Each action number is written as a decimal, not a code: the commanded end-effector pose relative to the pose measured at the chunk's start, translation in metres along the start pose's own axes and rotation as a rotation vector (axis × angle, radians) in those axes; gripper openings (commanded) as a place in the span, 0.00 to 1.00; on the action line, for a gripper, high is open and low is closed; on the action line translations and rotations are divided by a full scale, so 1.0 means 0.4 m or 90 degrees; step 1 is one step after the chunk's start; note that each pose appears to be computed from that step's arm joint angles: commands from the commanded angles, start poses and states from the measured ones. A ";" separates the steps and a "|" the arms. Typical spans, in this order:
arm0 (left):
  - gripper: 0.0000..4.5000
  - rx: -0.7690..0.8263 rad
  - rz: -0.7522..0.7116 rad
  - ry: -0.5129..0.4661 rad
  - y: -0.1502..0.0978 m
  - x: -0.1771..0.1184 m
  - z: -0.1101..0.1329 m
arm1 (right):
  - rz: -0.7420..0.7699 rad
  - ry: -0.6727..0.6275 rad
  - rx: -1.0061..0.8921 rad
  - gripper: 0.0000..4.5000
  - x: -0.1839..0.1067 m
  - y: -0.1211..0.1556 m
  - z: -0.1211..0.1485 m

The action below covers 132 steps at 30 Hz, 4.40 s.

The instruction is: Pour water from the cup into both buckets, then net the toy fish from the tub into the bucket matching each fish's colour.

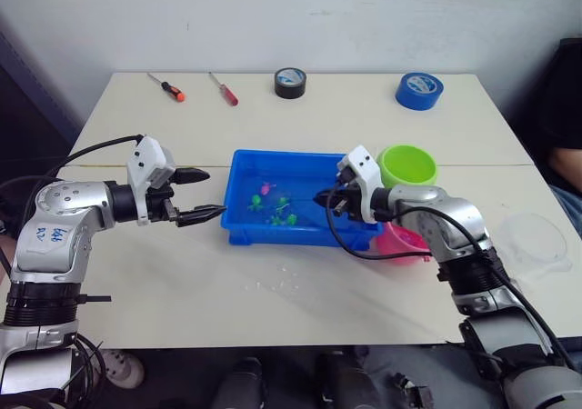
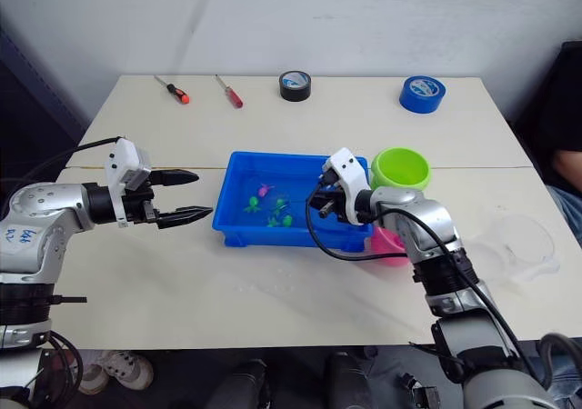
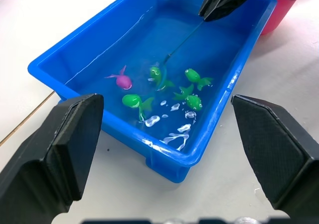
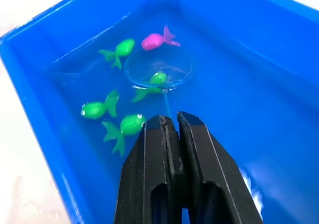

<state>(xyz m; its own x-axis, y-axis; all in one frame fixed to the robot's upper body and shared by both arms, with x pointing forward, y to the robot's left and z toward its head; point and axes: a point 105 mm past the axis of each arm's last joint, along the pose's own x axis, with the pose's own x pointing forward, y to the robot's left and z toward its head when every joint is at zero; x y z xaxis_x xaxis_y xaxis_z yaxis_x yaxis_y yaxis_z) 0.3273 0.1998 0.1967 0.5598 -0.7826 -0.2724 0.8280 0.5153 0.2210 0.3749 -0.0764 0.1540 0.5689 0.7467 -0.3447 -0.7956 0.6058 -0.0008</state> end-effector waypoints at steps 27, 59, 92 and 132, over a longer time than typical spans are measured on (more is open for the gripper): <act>0.99 0.060 -0.301 -0.135 -0.095 0.218 0.135 | -0.217 -0.158 -0.135 0.00 -0.486 0.092 0.055; 0.99 0.099 -0.388 -0.169 -0.124 0.303 0.167 | -0.354 0.346 -0.894 0.00 -0.669 0.087 -0.109; 0.99 0.079 -0.076 0.042 -0.021 0.024 -0.003 | -0.010 0.015 -0.353 0.00 -0.199 0.009 -0.022; 0.99 0.069 -0.145 -0.042 -0.023 0.118 0.049 | -0.050 -0.071 -0.176 0.00 -0.260 0.037 0.008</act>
<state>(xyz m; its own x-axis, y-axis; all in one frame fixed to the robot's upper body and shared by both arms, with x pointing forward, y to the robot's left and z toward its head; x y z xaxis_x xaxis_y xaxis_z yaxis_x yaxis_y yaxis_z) 0.3446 0.1578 0.1900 0.3754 -0.8796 -0.2923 0.9201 0.3156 0.2321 0.3090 -0.1392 0.1728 0.6062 0.7409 -0.2892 -0.7944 0.5465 -0.2652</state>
